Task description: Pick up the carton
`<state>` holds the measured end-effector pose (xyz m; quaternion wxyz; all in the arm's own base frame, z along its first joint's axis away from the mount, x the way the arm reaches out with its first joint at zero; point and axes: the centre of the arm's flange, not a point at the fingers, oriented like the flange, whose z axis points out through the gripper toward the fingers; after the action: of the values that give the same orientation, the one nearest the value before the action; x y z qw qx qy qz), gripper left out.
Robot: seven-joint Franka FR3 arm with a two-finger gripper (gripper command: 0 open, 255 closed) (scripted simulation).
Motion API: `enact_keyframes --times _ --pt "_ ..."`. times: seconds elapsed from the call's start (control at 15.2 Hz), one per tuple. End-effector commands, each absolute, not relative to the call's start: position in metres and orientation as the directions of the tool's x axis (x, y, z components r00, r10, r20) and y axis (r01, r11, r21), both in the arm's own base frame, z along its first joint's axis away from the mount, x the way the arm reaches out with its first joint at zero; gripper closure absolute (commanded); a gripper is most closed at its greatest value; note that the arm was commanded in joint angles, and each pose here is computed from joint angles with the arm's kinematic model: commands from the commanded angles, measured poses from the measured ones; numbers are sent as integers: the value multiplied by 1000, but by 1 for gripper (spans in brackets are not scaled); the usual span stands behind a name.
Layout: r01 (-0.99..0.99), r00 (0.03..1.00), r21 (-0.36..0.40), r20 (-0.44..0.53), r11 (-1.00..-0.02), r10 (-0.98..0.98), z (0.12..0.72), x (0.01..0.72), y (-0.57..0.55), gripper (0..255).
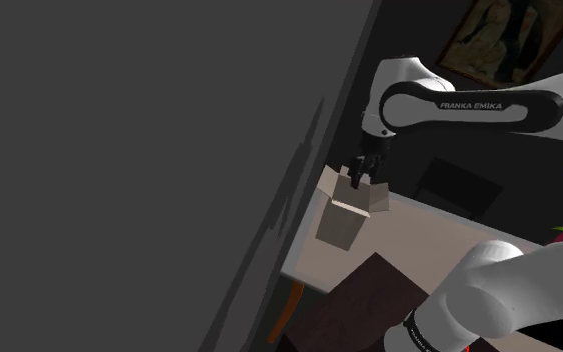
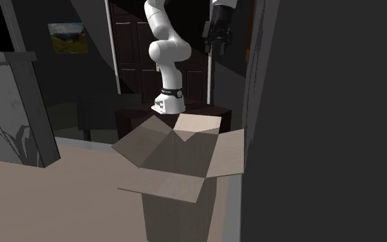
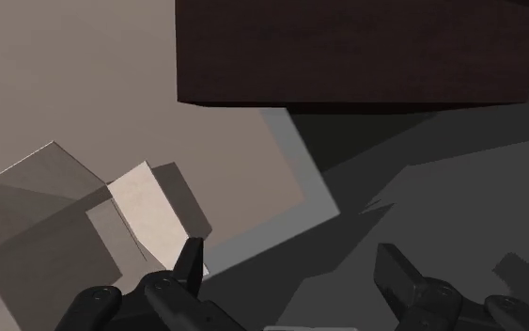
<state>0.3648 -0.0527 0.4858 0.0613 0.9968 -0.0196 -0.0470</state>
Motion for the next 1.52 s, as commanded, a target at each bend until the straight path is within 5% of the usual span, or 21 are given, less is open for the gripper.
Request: enact_keyframes --times 0.0,1.45 --pt "-48 995 129 -83 -991 -59 469 377 -67 0" --pt "-209 977 168 -12 -963 -214 267 509 -217 0"
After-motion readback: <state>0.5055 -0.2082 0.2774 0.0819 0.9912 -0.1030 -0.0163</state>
